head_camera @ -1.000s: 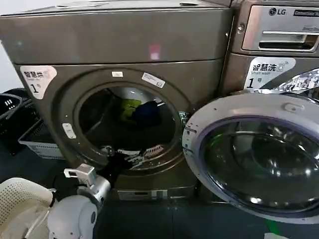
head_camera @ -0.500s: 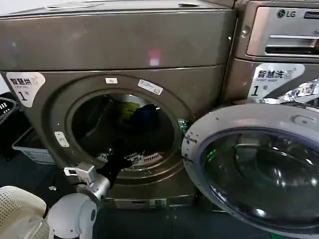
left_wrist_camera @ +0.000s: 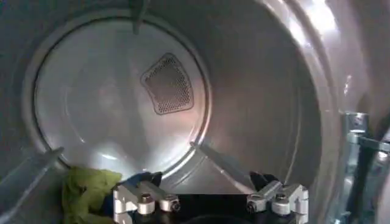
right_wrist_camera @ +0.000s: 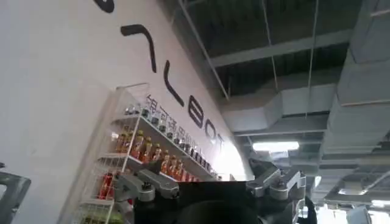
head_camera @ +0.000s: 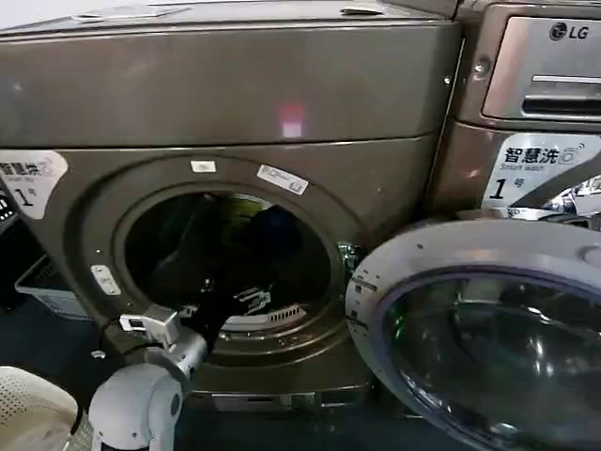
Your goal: Grasp the clothes from the dryer.
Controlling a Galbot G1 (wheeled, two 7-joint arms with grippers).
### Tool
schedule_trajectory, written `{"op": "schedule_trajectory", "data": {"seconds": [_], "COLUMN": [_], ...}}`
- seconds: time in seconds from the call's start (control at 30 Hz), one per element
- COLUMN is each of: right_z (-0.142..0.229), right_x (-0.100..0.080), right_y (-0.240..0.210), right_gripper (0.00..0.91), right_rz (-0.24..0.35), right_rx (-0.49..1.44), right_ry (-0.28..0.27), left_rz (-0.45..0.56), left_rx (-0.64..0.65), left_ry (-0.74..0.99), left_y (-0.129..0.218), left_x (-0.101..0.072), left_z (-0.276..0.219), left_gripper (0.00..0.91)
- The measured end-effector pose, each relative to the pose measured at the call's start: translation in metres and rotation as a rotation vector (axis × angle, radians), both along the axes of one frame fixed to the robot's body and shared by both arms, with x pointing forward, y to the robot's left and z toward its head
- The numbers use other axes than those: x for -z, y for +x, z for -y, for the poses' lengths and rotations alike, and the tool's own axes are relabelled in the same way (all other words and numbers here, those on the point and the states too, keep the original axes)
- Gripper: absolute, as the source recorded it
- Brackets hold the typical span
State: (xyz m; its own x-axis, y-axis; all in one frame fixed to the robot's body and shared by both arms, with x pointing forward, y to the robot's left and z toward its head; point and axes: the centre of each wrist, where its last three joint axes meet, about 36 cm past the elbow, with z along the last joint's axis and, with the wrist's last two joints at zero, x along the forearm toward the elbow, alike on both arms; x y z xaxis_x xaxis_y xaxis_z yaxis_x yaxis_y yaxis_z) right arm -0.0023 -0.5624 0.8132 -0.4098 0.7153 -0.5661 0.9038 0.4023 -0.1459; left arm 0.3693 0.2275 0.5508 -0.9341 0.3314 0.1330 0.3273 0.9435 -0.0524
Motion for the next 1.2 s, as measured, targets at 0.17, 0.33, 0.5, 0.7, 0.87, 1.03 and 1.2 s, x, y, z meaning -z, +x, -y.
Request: {"op": "schedule_trajectory", "data": {"seconds": [0.17,0.33,0.5,0.7,0.87,1.03,1.2], "right_z": [-0.001,-0.001,-0.001,-0.001,-0.001,-0.001,-0.001], "right_x": [-0.001,-0.003,-0.005,-0.006,-0.004,-0.004,-0.003], "right_y": [-0.002,-0.003,-0.003,-0.005,-0.006,-0.007,-0.007], "right_gripper": [0.907,0.907,0.907,0.907,0.907,0.907,0.907], "right_rz": [-0.001,-0.003,-0.006,-0.004,-0.004,-0.004,-0.004], "right_rx": [0.005,0.007,0.007,0.011,0.013,0.016,0.017], "right_ry": [-0.003,-0.005,-0.010,-0.012,-0.008,-0.008,-0.006], "left_rz": [-0.001,0.000,-0.005,-0.013,-0.016,-0.022,-0.029], "left_rx": [-0.002,-0.002,-0.002,-0.004,-0.004,-0.004,-0.005], "left_ry": [0.002,0.000,-0.001,0.001,0.000,-0.001,0.004], "left_y": [0.002,0.004,0.006,0.008,0.011,0.014,0.018], "left_x": [0.000,0.000,0.002,0.004,0.005,0.008,0.010], "left_z": [-0.001,-0.001,-0.001,-0.001,-0.001,0.000,0.000], "left_gripper": [0.907,0.907,0.907,0.907,0.907,0.907,0.907]}}
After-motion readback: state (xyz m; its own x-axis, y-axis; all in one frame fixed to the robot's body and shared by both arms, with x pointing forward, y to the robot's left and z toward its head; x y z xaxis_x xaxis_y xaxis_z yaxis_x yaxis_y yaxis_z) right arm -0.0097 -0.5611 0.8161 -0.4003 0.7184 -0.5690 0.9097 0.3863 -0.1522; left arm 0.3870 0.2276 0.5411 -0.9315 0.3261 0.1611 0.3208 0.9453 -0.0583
